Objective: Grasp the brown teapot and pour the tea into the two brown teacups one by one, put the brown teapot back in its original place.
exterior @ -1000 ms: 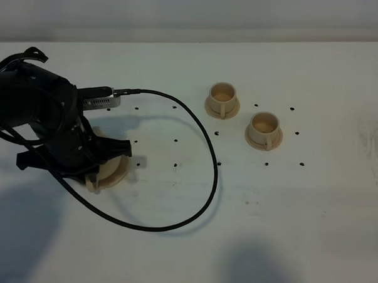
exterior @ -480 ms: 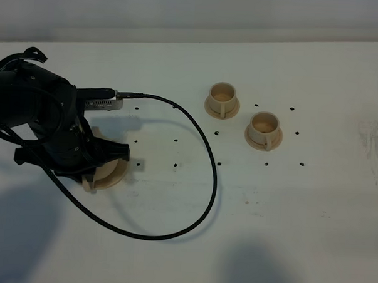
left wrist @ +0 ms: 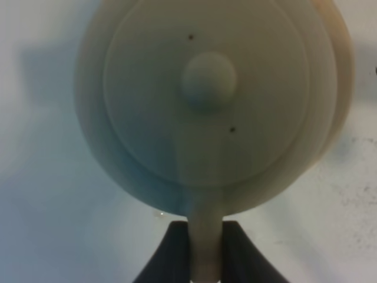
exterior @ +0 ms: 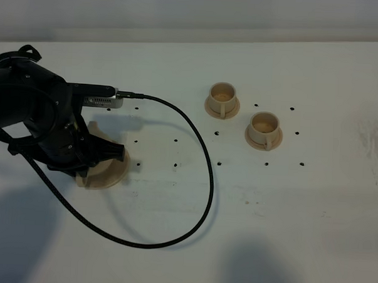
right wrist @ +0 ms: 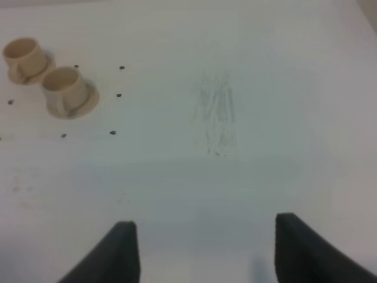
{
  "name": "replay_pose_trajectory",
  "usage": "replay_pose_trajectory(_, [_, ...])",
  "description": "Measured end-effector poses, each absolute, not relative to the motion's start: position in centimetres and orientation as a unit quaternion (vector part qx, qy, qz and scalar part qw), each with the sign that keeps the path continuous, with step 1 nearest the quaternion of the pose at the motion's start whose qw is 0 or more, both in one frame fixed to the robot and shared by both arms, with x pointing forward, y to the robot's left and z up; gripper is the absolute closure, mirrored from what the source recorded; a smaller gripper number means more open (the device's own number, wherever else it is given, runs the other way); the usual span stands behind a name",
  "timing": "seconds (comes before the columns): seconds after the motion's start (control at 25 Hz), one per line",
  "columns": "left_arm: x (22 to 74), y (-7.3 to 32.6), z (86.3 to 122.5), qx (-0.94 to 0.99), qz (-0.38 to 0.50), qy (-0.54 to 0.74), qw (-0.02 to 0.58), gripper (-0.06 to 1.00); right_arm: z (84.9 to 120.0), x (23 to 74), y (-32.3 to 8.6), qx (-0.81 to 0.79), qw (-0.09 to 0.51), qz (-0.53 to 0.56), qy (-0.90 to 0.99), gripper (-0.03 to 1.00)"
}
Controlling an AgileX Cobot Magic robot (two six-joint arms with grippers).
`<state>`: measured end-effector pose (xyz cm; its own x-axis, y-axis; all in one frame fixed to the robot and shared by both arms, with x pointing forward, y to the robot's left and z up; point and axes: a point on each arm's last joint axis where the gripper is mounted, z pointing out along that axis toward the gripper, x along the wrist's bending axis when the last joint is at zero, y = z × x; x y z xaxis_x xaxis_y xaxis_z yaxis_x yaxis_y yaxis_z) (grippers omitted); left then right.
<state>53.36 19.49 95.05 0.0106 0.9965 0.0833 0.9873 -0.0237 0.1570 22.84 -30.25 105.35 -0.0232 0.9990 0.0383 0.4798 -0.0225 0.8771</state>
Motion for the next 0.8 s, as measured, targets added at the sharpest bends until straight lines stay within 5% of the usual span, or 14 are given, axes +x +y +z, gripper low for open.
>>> replay_pose_trajectory(0.8, [52.9,18.8,97.4,0.796,0.102,0.595,0.034,0.94,105.3,22.8,-30.3,0.608,0.345,0.376,0.608,0.48])
